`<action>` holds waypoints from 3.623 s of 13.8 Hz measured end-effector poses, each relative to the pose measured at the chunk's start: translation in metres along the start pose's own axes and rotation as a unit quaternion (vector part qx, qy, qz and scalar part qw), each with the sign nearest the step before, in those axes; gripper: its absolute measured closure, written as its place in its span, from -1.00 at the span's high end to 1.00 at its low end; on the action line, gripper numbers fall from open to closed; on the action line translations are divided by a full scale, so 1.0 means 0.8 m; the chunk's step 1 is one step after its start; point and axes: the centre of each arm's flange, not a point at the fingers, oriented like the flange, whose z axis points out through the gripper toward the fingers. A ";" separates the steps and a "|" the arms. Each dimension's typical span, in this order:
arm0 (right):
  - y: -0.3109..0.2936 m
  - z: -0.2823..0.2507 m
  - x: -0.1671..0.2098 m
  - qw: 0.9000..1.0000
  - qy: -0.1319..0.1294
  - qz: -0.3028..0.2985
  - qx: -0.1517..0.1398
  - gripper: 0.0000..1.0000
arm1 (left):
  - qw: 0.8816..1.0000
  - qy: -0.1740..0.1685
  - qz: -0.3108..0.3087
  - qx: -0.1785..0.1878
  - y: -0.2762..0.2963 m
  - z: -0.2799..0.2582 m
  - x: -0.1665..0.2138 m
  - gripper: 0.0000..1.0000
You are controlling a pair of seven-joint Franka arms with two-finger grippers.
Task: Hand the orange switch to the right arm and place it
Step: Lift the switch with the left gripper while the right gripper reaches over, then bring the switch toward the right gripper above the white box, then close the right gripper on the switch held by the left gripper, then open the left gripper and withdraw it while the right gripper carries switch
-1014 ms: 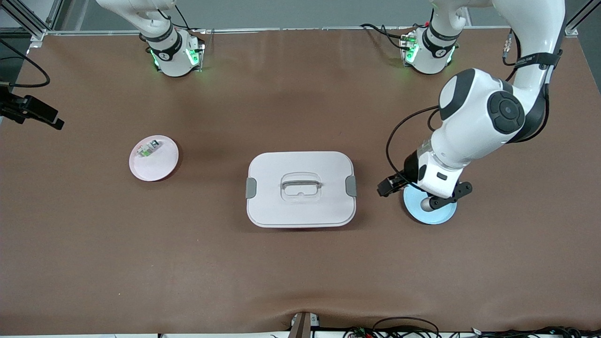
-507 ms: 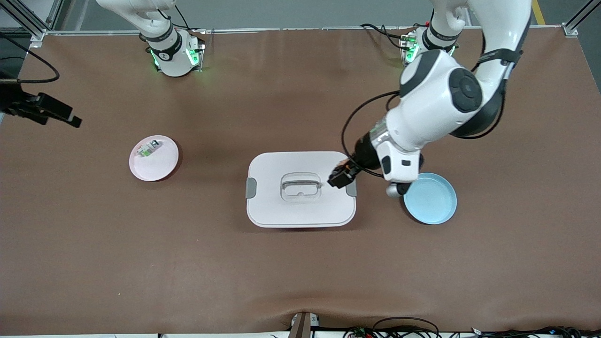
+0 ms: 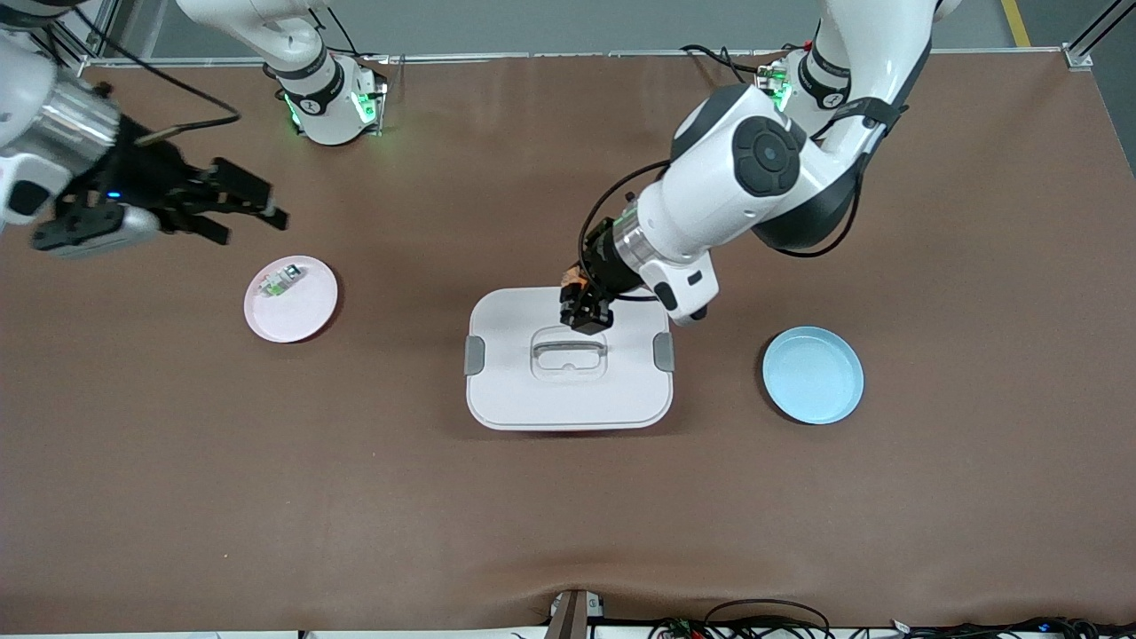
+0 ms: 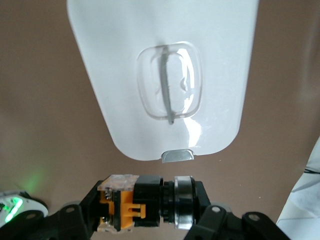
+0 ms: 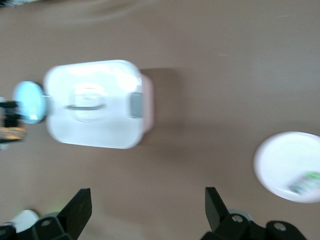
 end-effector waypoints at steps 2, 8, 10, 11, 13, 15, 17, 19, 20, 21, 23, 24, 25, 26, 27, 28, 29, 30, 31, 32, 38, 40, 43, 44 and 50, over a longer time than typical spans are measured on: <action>-0.018 0.034 -0.001 0.999 0.002 0.002 0.036 1.00 | 0.999 -0.003 -0.044 0.001 -0.009 0.001 -0.015 0.44; -0.091 0.144 -0.026 0.992 0.026 0.013 0.121 1.00 | 0.996 -0.023 -0.088 0.001 -0.017 0.005 -0.055 0.44; -0.106 0.158 -0.030 0.988 0.025 0.028 0.151 1.00 | 0.996 -0.025 -0.091 0.004 -0.016 0.013 -0.056 0.44; -0.107 0.164 -0.028 0.986 0.021 0.037 0.161 1.00 | 0.995 -0.025 -0.092 0.004 -0.014 0.014 -0.055 0.44; -0.101 0.177 -0.022 0.985 0.018 0.048 0.163 1.00 | 0.995 -0.026 -0.092 0.004 -0.012 0.014 -0.055 0.44; -0.099 0.190 -0.017 0.985 0.019 0.053 0.162 1.00 | 0.995 -0.027 -0.092 0.003 -0.012 0.013 -0.056 0.44; -0.104 0.203 -0.012 0.985 0.027 0.056 0.161 1.00 | 0.996 -0.027 -0.089 0.005 -0.016 0.015 -0.060 0.44; -0.116 0.219 -0.009 0.984 0.031 0.059 0.167 1.00 | 0.996 -0.027 -0.086 0.006 -0.020 0.018 -0.065 0.44; -0.123 0.226 -0.008 0.983 0.035 0.061 0.172 1.00 | 0.996 -0.027 -0.085 0.007 -0.022 0.018 -0.066 0.44; -0.129 0.234 -0.007 0.982 0.039 0.062 0.173 1.00 | 0.996 -0.027 -0.083 0.008 -0.023 0.019 -0.068 0.44; -0.141 0.248 -0.007 0.982 0.041 0.059 0.173 1.00 | 0.996 -0.027 -0.081 0.009 -0.026 0.021 -0.072 0.44; -0.144 0.253 -0.008 0.983 0.041 0.058 0.172 1.00 | 0.996 -0.027 -0.080 0.009 -0.027 0.021 -0.073 0.44; -0.147 0.256 -0.007 0.983 0.040 0.057 0.172 1.00 | 0.996 -0.027 -0.080 0.010 -0.028 0.022 -0.073 0.44; -0.147 0.259 -0.007 0.983 0.040 0.057 0.171 1.00 | 0.996 -0.027 -0.079 0.010 -0.029 0.022 -0.075 0.44; -0.147 0.260 -0.007 0.983 0.039 0.057 0.171 1.00 | 0.997 -0.027 -0.078 0.011 -0.030 0.023 -0.076 0.44; -0.147 0.261 -0.007 0.983 0.038 0.056 0.170 1.00 | 0.997 -0.026 -0.078 0.011 -0.031 0.023 -0.076 0.44; -0.147 0.262 -0.007 0.983 0.038 0.055 0.170 0.99 | 0.997 -0.026 -0.078 0.011 -0.030 0.023 -0.076 0.44; -0.146 0.264 -0.006 0.983 0.038 0.055 0.169 0.85 | 0.997 -0.026 -0.078 0.011 -0.031 0.024 -0.076 0.44; -0.146 0.264 -0.006 0.983 0.037 0.055 0.169 0.59 | 0.997 -0.026 -0.078 0.011 -0.031 0.024 -0.077 0.44; -0.149 0.263 -0.007 0.983 0.037 0.054 0.171 0.38 | 0.997 -0.026 -0.078 0.012 -0.031 0.026 -0.076 0.44; -0.156 0.263 -0.009 0.983 0.038 0.045 0.173 -0.15 | 0.997 -0.024 -0.076 0.015 -0.032 0.031 -0.076 0.44; -0.156 0.263 -0.009 0.983 0.038 0.045 0.173 -0.15 | 0.997 -0.024 -0.076 0.015 -0.032 0.031 -0.075 0.44; -0.156 0.267 -0.010 0.983 0.034 0.049 0.172 -0.15 | 0.997 -0.028 -0.076 0.010 -0.028 0.024 -0.076 0.79; -0.155 0.270 -0.010 0.984 0.033 0.049 0.171 -0.15 | 0.997 -0.030 -0.076 0.006 -0.024 0.018 -0.075 0.96; -0.147 0.274 -0.007 0.992 0.045 -0.086 0.081 -0.15 | 0.999 -0.004 -0.037 0.000 0.012 -0.019 -0.023 1.00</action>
